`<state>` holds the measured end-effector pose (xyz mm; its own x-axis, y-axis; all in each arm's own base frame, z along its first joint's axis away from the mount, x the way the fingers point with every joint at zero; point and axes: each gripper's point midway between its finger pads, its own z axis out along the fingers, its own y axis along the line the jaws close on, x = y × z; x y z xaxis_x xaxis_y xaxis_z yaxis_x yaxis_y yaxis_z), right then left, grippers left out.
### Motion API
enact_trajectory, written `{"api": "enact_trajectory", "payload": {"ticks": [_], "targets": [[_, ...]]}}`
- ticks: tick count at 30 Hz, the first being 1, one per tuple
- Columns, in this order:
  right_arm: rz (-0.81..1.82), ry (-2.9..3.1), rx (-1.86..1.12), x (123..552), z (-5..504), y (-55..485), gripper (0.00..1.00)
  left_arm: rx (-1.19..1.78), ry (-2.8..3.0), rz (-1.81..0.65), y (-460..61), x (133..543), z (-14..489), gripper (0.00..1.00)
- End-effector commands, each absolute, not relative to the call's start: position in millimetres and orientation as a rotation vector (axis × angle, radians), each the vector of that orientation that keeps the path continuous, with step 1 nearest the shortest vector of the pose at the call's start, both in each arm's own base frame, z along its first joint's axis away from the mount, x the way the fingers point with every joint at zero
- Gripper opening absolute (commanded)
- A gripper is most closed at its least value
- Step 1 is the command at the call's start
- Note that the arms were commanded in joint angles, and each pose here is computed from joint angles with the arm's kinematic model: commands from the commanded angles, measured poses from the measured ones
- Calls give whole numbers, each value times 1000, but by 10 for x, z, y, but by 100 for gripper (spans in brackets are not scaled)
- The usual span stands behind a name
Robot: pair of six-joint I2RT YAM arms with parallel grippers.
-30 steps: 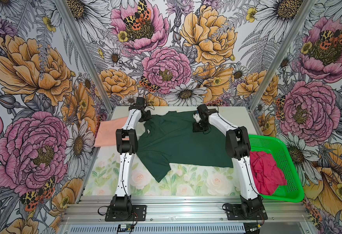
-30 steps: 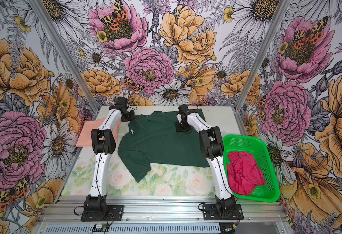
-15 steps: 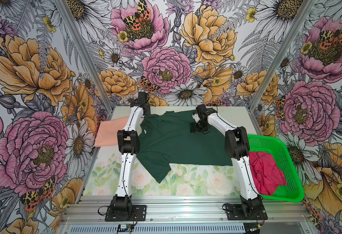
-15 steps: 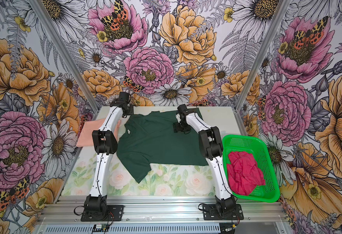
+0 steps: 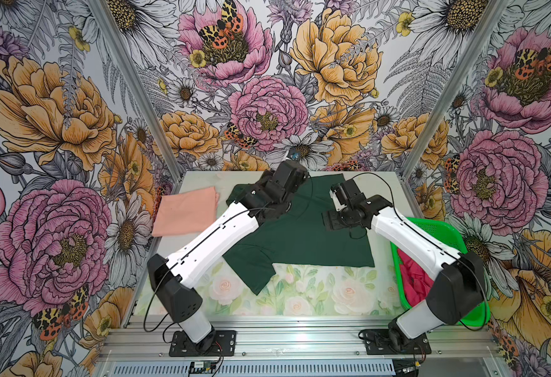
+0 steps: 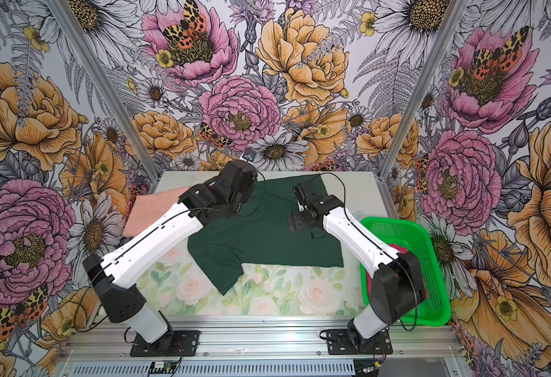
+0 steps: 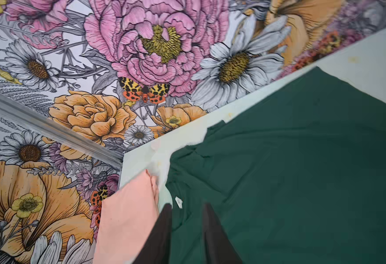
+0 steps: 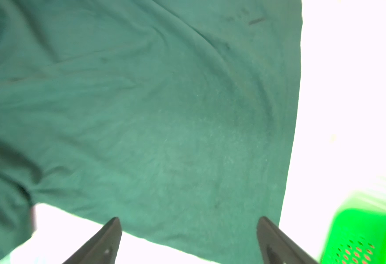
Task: Fold and stack t-shirts
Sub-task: Flatten out the T-shirt at the center of the board.
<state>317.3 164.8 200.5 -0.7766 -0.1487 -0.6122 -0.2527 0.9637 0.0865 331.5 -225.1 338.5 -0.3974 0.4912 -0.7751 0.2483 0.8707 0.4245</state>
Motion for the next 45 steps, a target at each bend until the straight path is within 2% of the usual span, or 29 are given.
{"api": "enact_trajectory", "payload": {"ticks": [1,2,3,6,8,10,11,13,16,18,19,23,28,29,31,32,33,41,45], "targets": [[502,2422,-22,3033,1735,1528,99,403,2159,-111,-2023,3076,2953,50],[548,2452,-16,2958,1649,1569,99,319,2222,-220,-1960,3005,2792,43],[538,2493,-28,2875,1570,1586,99,288,2263,-247,-1910,2939,2646,41],[385,2588,-19,2639,1376,1502,99,244,2440,-119,-1632,2545,2101,58],[354,2581,16,2570,1370,1449,99,295,2557,90,-1476,2258,1780,67],[356,2549,39,2564,1445,1427,99,377,2624,244,-1455,2044,1501,86],[357,2534,44,2569,1496,1421,99,421,2658,274,-1521,1963,1349,91],[366,2512,46,2579,1581,1426,99,521,2761,311,-1652,1809,1043,98],[373,2496,32,2583,1682,1452,99,581,2861,496,-1644,1705,658,98],[363,2490,28,2590,1717,1445,99,586,2922,590,-1600,1604,455,94],[360,2489,22,2591,1731,1448,99,587,2939,632,-1574,1558,378,89],[329,2491,7,2619,1750,1437,99,548,2969,741,-1429,1456,224,56],[306,2499,-16,2683,1770,1466,99,506,3006,749,-1340,1370,177,53],[302,2500,-19,2691,1775,1468,99,493,3014,756,-1304,1361,160,47],[297,2501,-20,2705,1779,1471,99,458,3040,753,-1237,1346,125,25],[298,2500,-22,2710,1787,1476,99,441,3060,742,-1205,1337,105,9],[297,2500,-22,2711,1793,1475,99,425,3077,723,-1188,1334,86,0],[290,2477,-17,2673,1870,1420,98,363,3127,558,-1207,1353,121,0],[315,2465,-17,2640,1939,1423,96,291,3115,464,-1220,1390,440,0]]}}
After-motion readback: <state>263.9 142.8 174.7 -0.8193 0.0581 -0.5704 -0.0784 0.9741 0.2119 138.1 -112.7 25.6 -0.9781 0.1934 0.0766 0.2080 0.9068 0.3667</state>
